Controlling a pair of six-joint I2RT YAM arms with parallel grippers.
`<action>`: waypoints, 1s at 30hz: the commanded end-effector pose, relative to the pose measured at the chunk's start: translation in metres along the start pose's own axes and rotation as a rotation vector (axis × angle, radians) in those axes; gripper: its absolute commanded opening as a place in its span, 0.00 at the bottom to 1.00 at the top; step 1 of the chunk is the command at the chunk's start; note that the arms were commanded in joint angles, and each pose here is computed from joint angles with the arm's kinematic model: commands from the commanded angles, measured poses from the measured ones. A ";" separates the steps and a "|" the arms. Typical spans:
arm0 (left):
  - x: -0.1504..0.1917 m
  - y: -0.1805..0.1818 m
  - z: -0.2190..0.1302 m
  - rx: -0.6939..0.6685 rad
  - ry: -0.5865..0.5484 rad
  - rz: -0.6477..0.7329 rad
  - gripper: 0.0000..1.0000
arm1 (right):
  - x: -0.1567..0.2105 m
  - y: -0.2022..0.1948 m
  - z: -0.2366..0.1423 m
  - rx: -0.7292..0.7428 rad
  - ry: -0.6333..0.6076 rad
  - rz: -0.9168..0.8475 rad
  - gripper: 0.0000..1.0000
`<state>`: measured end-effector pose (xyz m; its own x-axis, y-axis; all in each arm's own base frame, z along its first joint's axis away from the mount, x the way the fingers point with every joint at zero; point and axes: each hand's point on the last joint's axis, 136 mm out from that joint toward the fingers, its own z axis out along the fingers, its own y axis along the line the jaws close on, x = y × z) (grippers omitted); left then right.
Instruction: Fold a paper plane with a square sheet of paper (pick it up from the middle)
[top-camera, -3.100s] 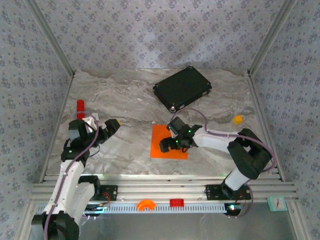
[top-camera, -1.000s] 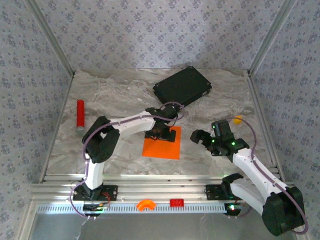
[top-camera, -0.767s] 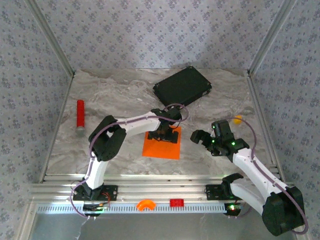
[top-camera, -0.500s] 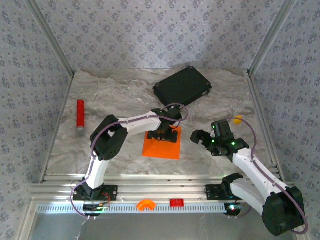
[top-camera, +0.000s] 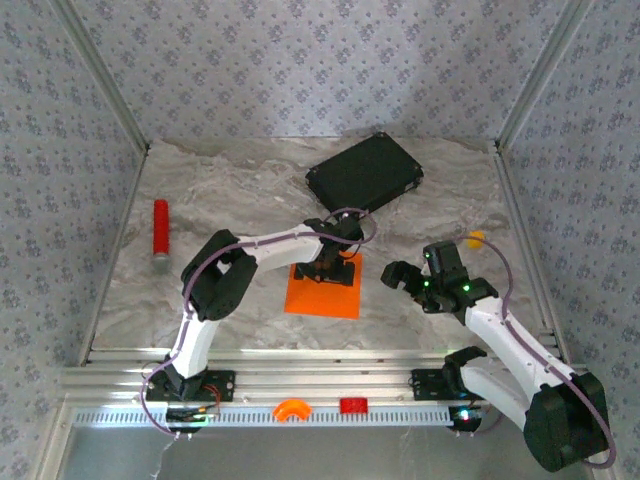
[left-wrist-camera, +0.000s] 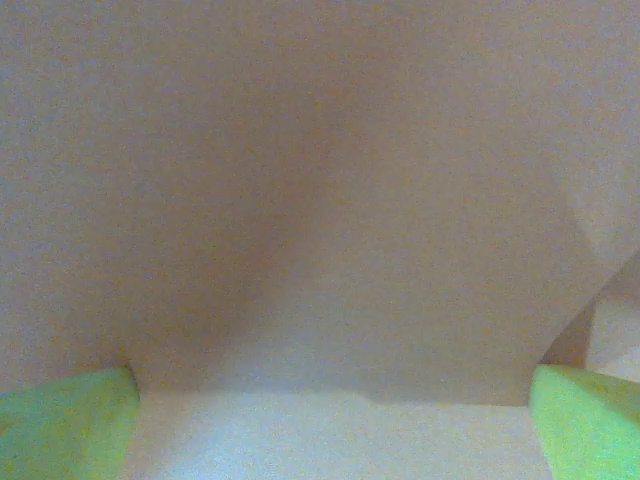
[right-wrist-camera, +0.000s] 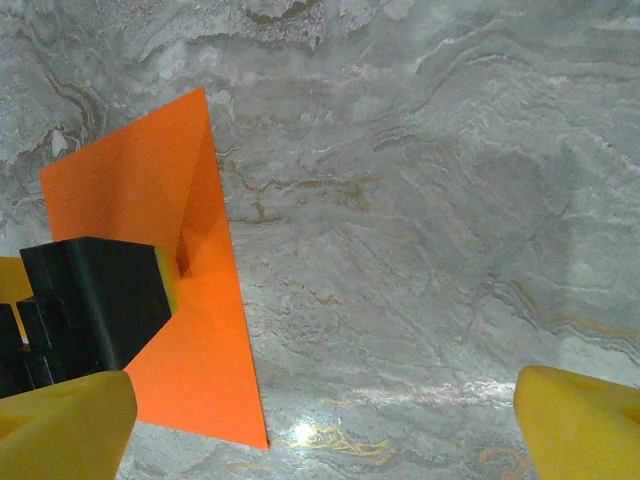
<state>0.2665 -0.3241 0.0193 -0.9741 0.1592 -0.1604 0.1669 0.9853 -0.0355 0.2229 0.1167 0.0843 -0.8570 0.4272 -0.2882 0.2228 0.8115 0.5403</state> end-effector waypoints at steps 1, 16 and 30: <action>0.025 0.010 0.033 -0.039 0.083 -0.012 0.99 | 0.006 -0.009 0.002 0.026 0.017 0.022 0.99; 0.025 0.009 0.033 -0.020 0.077 -0.009 0.90 | 0.005 -0.010 0.002 0.033 0.010 0.028 0.99; 0.000 -0.003 -0.022 0.161 -0.108 -0.017 0.46 | 0.005 -0.012 0.000 0.047 0.005 0.036 0.99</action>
<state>0.2624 -0.3178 0.0244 -0.9616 0.1417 -0.2353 0.1700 0.9799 -0.1046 0.2224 0.1151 0.0823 -0.8545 0.4328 -0.2873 0.2318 0.8126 0.5347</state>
